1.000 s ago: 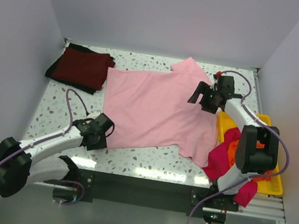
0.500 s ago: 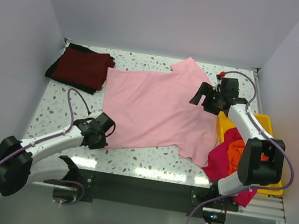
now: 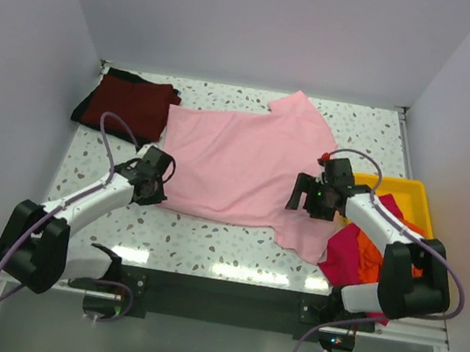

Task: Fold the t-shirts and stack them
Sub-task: Fold the tshirt

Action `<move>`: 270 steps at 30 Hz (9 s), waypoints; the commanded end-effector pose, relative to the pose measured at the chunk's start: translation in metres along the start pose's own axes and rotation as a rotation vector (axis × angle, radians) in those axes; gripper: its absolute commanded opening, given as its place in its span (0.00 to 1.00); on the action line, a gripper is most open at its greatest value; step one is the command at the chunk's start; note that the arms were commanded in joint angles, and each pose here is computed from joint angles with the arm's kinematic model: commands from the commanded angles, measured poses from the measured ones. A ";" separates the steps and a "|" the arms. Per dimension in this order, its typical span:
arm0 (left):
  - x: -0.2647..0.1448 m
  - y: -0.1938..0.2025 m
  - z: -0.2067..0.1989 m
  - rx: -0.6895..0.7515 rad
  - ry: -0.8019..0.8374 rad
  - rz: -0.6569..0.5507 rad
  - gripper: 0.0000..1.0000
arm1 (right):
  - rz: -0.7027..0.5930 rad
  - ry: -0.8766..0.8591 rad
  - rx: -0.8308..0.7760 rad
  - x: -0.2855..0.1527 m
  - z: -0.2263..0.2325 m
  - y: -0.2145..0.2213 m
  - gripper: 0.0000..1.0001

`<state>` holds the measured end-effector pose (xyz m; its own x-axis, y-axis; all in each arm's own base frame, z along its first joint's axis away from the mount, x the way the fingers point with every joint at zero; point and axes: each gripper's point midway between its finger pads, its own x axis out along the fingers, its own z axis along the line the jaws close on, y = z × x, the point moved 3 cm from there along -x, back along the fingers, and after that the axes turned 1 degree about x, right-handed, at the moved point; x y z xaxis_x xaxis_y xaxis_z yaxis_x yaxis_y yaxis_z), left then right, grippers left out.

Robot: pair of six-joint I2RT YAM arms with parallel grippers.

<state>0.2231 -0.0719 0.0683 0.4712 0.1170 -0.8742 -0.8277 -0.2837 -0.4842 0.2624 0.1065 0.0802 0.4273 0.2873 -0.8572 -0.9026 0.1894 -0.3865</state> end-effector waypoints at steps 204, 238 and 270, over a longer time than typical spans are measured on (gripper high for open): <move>0.057 -0.071 -0.045 -0.020 0.395 -0.006 0.87 | 0.181 0.256 0.046 0.062 -0.038 -0.023 0.64; 0.000 -0.106 -0.049 -0.055 0.429 -0.104 0.92 | 0.006 0.100 0.018 -0.020 0.005 -0.043 0.73; 0.065 -0.023 -0.023 -0.042 0.325 0.078 0.93 | 0.213 0.211 0.068 0.033 -0.027 0.046 0.71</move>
<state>0.3239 -0.0977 0.0558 0.5983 -0.3164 -0.7362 -0.7986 -0.3105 -0.5156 0.2820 0.1047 0.0480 0.3579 0.1691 -0.9183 -0.9250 0.1988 -0.3239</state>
